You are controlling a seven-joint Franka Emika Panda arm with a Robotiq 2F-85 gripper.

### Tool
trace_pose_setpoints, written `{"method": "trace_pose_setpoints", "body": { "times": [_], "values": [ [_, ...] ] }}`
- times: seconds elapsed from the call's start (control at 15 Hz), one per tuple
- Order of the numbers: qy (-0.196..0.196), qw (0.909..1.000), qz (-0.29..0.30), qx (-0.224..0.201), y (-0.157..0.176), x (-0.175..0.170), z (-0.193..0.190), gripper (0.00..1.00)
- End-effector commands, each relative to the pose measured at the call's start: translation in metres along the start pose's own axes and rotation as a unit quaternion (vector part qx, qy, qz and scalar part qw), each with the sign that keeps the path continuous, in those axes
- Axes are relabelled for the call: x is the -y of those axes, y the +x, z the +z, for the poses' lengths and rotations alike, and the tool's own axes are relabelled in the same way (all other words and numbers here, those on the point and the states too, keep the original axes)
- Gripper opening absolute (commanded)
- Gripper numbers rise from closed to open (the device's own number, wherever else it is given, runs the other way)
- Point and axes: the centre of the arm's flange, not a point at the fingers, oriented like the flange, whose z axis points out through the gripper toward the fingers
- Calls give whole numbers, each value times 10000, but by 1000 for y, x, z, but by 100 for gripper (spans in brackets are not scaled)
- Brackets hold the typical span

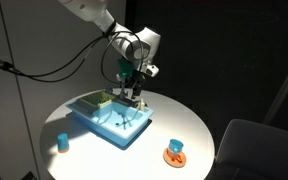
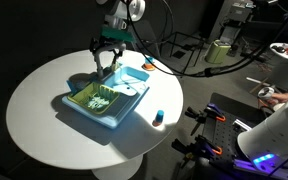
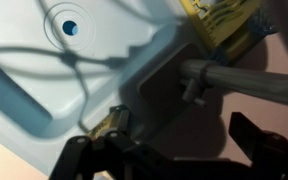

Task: Turn the faucet handle

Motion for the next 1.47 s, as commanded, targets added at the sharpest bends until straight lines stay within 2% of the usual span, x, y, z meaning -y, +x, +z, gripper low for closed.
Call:
{"method": "trace_pose_setpoints", "body": {
  "times": [0.0,0.6,1.4],
  "values": [
    [111,9998,118,149,4,13,-1,100],
    [138,9994,194,252,3,15,-1,100],
    [97,9986,445,262,6,1,-2,100]
  ]
}}
